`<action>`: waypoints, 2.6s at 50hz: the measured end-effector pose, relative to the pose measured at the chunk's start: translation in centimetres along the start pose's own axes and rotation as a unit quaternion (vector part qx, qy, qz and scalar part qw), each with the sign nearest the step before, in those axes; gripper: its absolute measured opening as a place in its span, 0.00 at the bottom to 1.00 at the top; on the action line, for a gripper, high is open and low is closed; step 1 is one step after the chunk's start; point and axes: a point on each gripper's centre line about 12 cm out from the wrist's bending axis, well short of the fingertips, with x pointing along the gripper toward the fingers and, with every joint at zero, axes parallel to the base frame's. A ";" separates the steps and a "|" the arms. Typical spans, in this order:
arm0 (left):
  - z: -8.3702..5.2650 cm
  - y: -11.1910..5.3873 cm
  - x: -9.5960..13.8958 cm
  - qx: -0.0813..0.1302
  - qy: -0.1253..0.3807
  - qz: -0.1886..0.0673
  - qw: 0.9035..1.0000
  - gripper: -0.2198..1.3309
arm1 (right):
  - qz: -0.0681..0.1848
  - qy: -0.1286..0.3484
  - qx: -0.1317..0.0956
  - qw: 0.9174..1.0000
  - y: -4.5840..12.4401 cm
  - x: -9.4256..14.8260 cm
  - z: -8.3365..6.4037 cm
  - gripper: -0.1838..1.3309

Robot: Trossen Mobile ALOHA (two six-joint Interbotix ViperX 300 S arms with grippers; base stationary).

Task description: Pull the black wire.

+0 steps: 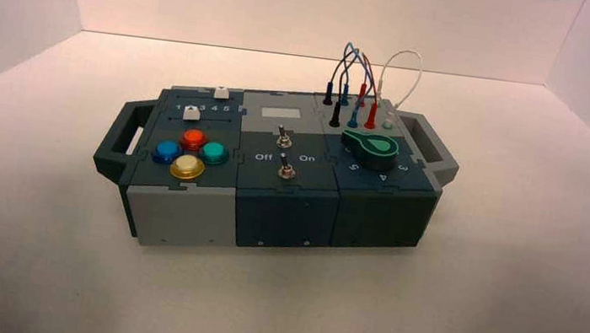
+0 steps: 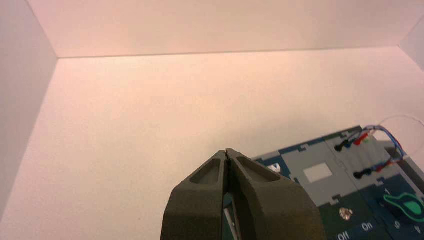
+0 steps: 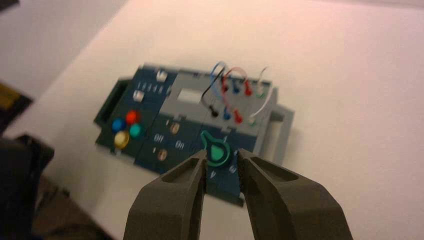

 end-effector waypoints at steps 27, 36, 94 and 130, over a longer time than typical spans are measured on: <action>-3.2 -6.1 3.1 0.098 0.160 -0.122 0.975 0.03 | 0.003 0.097 -0.025 0.995 0.3 4.0 0.8 0.58; -4.2 -8.3 4.3 0.136 0.208 -0.151 0.957 0.03 | 0.008 0.113 -0.035 0.993 0.8 5.3 0.6 0.58; -5.7 -12.1 5.1 0.184 0.247 -0.199 0.930 0.03 | 0.004 0.188 -0.082 0.979 2.6 14.6 1.8 0.70; -6.0 -11.7 4.5 0.184 0.239 -0.201 0.932 0.03 | -0.007 0.212 -0.075 0.974 2.2 18.2 1.0 0.70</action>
